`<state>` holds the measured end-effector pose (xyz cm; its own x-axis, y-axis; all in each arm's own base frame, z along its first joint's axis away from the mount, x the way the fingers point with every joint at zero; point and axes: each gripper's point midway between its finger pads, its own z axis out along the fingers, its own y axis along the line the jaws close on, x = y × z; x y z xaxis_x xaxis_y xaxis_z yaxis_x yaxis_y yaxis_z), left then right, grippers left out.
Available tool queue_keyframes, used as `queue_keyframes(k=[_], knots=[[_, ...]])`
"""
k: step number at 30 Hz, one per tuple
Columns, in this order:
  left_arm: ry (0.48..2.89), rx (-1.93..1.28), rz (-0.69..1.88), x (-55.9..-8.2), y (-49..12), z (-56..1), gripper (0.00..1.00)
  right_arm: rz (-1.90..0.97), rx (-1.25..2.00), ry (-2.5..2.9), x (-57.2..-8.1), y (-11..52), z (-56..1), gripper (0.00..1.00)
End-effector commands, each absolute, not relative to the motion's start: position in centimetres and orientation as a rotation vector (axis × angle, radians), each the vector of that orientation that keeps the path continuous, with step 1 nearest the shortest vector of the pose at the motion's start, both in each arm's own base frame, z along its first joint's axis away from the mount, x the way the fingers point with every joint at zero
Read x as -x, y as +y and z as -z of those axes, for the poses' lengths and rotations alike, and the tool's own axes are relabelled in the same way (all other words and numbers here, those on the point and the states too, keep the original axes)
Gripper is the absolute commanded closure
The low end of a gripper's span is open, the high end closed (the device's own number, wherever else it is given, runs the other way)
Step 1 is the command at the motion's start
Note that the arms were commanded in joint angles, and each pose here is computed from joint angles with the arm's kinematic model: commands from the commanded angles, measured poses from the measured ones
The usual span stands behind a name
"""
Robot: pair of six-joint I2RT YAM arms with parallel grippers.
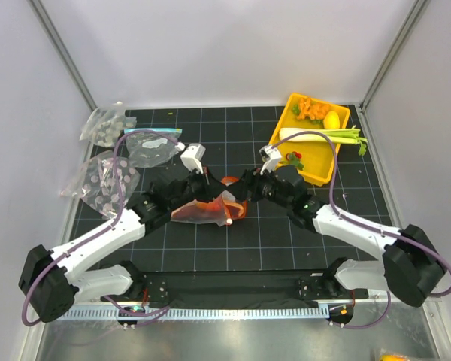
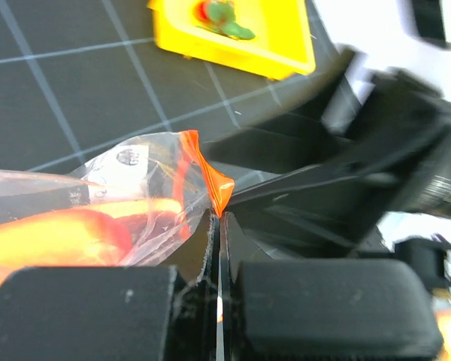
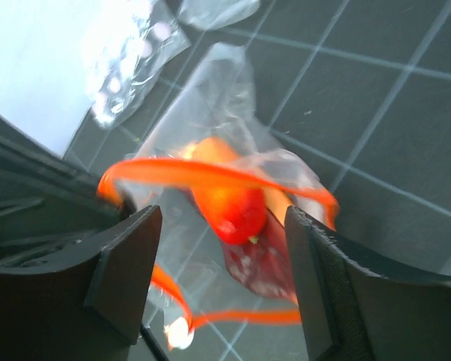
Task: Place the food in the zip-top bag and seal the zipper
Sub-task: Place the fake fruit in the zipper food storage bag, then pick up the fake vegetable from the bin.
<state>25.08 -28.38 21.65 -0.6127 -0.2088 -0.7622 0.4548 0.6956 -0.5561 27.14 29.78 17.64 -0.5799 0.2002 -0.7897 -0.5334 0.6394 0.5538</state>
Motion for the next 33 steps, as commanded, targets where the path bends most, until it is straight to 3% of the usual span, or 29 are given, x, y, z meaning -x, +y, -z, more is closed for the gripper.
queue_keyframes(k=[1,10,14,15,16,33], knots=[[2.014,-0.079,0.84,-26.7,-26.6,-21.0,1.0,-0.856,0.185,1.9,-28.6,27.2,-19.5,0.31],[2.126,-0.106,0.737,-28.6,-27.8,-16.4,1.0,-0.314,-0.069,1.906,-32.3,17.2,-20.9,0.3],[2.148,-0.117,0.73,-28.7,-28.0,-15.6,1.0,-0.156,-0.189,1.894,-34.6,13.4,-21.8,0.16],[2.149,-0.122,0.738,-28.6,-28.2,-15.7,1.0,-0.113,-0.209,1.912,-34.9,12.5,-21.4,0.05],[2.15,-0.125,0.744,-28.5,-28.3,-15.7,1.0,-0.062,-0.258,1.925,-36.2,11.0,-21.1,0.0],[2.136,-0.127,0.757,-28.2,-28.1,-16.2,1.0,0.208,-0.309,2.277,-44.9,6.7,-9.6,0.0]])
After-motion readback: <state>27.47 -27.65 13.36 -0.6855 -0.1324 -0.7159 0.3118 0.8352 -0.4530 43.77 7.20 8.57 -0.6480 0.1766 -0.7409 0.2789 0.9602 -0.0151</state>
